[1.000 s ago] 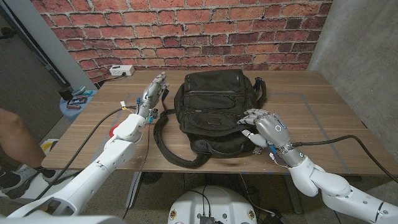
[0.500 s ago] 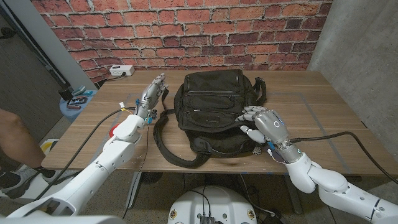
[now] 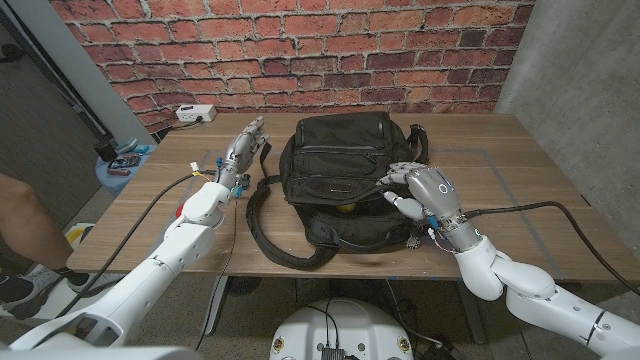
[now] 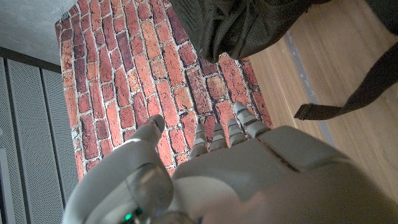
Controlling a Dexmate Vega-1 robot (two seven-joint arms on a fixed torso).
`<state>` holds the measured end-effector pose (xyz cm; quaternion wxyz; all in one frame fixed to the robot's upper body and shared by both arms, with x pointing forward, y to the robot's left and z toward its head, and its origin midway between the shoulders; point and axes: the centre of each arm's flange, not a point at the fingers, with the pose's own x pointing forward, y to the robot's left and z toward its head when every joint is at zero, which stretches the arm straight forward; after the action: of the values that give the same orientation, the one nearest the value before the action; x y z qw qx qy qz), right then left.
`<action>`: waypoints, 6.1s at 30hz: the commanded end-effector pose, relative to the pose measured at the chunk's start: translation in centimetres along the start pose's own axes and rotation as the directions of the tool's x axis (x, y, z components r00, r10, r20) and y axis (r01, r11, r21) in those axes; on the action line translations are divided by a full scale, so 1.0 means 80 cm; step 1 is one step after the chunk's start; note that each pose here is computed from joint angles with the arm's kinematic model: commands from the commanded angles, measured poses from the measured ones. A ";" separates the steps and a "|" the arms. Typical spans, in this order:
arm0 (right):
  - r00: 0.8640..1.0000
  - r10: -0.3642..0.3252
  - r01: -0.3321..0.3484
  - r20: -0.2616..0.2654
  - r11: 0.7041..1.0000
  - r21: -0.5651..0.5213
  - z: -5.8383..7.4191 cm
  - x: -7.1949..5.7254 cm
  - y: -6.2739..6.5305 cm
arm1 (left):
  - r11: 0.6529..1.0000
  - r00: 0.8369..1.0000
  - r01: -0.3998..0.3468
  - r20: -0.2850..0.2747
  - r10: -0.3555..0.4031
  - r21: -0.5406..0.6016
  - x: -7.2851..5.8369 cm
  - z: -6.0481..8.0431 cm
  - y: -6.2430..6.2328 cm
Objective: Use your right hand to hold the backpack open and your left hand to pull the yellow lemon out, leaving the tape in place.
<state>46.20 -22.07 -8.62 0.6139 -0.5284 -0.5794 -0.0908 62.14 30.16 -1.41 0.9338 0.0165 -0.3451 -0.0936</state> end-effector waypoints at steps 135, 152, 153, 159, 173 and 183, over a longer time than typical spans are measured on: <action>0.945 0.146 -0.016 -0.293 0.914 0.406 -0.161 0.158 -0.026 | 0.977 0.983 0.172 0.039 -0.178 0.129 -0.083 0.109 -0.041; 0.943 0.143 -0.009 -0.300 0.914 0.406 -0.163 0.172 -0.029 | 0.967 0.974 0.210 0.054 -0.220 0.141 -0.095 0.123 -0.049; 0.943 0.141 -0.007 -0.301 0.914 0.406 -0.163 0.172 -0.029 | 0.967 0.974 0.212 0.054 -0.222 0.143 -0.095 0.123 -0.049; 0.942 0.137 -0.002 -0.307 0.914 0.405 -0.162 0.175 -0.029 | 0.964 0.972 0.217 0.056 -0.228 0.155 -0.098 0.128 -0.049; 0.938 0.138 0.004 -0.317 0.912 0.410 -0.164 0.182 -0.023 | 0.951 0.964 0.254 0.031 -0.263 0.176 -0.105 0.137 -0.052; 0.936 0.134 0.010 -0.327 0.915 0.404 -0.168 0.183 -0.023 | 0.950 0.961 0.270 0.015 -0.276 0.158 -0.119 0.144 -0.057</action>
<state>57.42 -25.56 7.10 0.8018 -0.3883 -0.4529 -0.0359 48.08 28.01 1.01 0.9003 0.1342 -0.3703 -0.1851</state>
